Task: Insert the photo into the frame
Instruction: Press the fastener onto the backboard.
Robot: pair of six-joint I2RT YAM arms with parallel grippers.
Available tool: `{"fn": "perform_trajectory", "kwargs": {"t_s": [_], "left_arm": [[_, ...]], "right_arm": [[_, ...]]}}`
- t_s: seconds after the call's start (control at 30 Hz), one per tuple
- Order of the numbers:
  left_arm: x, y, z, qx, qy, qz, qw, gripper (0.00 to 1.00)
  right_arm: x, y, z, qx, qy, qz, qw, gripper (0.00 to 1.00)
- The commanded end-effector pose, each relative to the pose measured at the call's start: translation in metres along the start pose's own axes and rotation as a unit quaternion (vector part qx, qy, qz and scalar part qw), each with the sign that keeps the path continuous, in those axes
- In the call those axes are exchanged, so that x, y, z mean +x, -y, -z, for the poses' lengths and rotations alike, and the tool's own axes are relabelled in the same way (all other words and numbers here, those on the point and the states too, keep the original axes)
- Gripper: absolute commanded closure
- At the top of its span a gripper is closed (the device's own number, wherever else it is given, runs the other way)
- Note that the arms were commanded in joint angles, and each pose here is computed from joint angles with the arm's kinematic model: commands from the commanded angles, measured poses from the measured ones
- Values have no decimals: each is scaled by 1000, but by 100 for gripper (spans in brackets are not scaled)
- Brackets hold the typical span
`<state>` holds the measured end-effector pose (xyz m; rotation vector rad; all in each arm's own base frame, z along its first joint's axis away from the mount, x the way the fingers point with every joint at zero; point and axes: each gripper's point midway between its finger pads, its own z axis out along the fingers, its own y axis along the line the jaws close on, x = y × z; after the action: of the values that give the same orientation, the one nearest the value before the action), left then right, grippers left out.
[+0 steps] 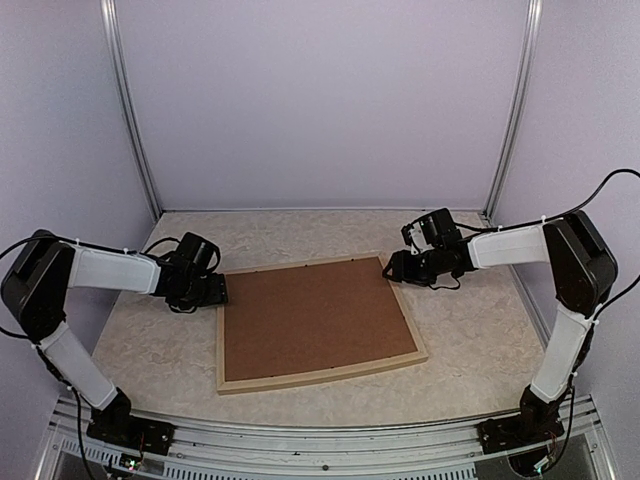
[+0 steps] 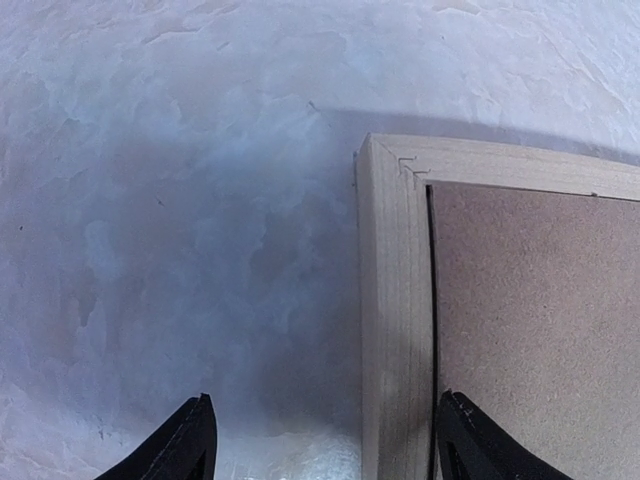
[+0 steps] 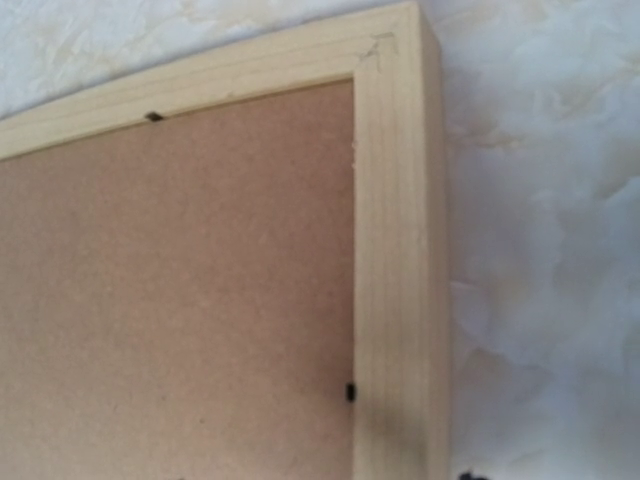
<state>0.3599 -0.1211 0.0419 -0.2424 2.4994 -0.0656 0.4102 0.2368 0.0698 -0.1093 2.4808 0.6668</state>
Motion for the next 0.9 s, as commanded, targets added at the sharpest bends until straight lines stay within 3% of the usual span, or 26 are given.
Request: {"fn": "perform_trajectory", "kwargs": {"t_s": [0.0,0.4,0.87], "left_arm": [[14,-10,-4,-6,-12,1,1000,26],[0,-21,21,11,30,46,998,24],[17,-13,3,25,-4,33,999,24]], "right_arm": [[6,7,-3,5,-9,-3,1000,42],[10,11,-3,6,-12,-4,1000,42],[13,14,-4,5,-15,-7,1000,42]]}}
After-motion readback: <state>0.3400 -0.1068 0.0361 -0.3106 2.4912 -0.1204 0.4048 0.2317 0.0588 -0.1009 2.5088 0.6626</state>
